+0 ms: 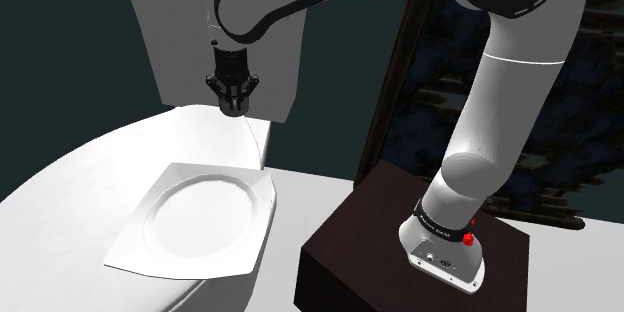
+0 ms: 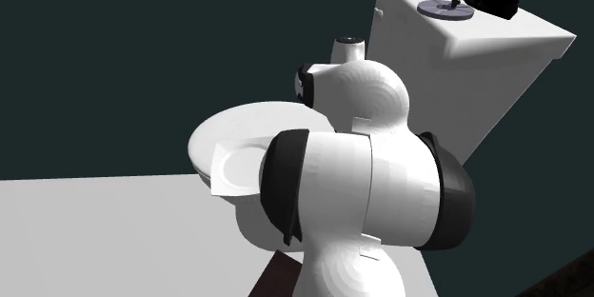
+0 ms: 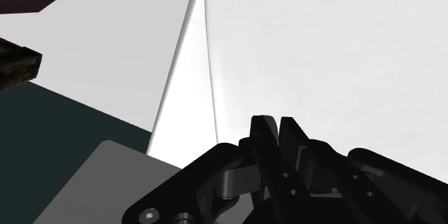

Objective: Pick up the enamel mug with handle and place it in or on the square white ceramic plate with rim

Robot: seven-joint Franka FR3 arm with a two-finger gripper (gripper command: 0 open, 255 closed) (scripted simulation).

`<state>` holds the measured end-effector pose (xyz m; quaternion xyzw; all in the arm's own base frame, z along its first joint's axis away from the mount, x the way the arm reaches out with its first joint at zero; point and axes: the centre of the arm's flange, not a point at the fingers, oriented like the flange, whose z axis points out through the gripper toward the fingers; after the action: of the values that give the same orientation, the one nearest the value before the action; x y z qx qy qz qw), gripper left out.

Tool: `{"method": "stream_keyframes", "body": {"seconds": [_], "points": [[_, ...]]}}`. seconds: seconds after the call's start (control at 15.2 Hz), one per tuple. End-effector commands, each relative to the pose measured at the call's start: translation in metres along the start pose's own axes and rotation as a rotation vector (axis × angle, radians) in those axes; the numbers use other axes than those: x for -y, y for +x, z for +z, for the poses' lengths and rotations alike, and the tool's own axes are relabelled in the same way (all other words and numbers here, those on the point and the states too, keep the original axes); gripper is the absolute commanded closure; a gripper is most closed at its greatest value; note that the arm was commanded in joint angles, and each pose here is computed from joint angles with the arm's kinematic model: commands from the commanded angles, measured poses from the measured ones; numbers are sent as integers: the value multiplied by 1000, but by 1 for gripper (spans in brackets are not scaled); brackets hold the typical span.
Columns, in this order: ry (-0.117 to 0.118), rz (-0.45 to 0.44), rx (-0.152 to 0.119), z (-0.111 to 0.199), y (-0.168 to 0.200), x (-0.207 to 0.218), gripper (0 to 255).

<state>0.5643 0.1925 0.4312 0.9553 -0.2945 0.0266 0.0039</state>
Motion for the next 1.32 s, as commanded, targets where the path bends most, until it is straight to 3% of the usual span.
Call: {"method": "stream_keyframes", "body": {"seconds": [0.0,0.26,1.25], "points": [[-1,1,0,1,1,-1,255],[-1,1,0,1,1,-1,255],[-1,1,0,-78,5,0,255]]}}
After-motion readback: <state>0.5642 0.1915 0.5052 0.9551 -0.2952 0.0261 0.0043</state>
